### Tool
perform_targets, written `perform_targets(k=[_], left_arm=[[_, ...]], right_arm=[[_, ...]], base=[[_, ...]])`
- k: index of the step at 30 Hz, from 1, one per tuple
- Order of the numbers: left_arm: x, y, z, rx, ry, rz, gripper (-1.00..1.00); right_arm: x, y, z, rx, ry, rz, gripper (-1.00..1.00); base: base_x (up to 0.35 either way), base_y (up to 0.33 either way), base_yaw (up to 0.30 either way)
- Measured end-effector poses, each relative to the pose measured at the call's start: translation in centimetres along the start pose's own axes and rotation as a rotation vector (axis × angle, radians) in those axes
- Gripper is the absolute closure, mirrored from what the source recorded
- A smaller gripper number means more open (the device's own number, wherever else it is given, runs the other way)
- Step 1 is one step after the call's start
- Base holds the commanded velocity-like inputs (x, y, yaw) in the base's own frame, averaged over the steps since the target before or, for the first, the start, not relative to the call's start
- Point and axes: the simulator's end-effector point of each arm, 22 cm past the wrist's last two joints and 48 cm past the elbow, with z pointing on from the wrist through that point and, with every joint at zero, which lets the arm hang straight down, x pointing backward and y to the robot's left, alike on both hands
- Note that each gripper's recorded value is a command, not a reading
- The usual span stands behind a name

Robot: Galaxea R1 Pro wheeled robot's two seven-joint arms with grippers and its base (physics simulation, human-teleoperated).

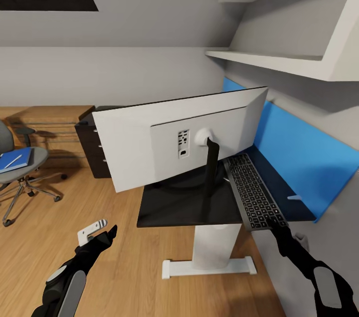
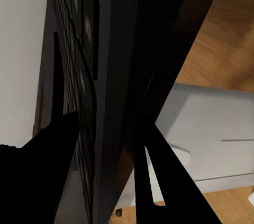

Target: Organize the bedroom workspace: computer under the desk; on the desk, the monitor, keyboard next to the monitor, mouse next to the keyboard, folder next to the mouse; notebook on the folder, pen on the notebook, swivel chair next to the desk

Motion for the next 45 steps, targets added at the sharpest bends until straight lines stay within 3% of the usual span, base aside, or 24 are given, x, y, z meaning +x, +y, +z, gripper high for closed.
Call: perform_targets(k=[25, 45], left_arm=[[-0.37, -0.18, -0.27, 0.001, 0.001, -0.001, -1.00], [-0.46, -0.01, -0.22, -0.002, -0.001, 0.004, -1.00]], right_arm=[[-0.22, 0.40, -0.19, 0.004, 0.000, -0.007, 1.00], [-0.23, 0.37, -0.16, 0.005, 0.000, -0.008, 1.00]], base=[[-0.001, 0.000, 0.000], [-0.123, 0.000, 0.000]])
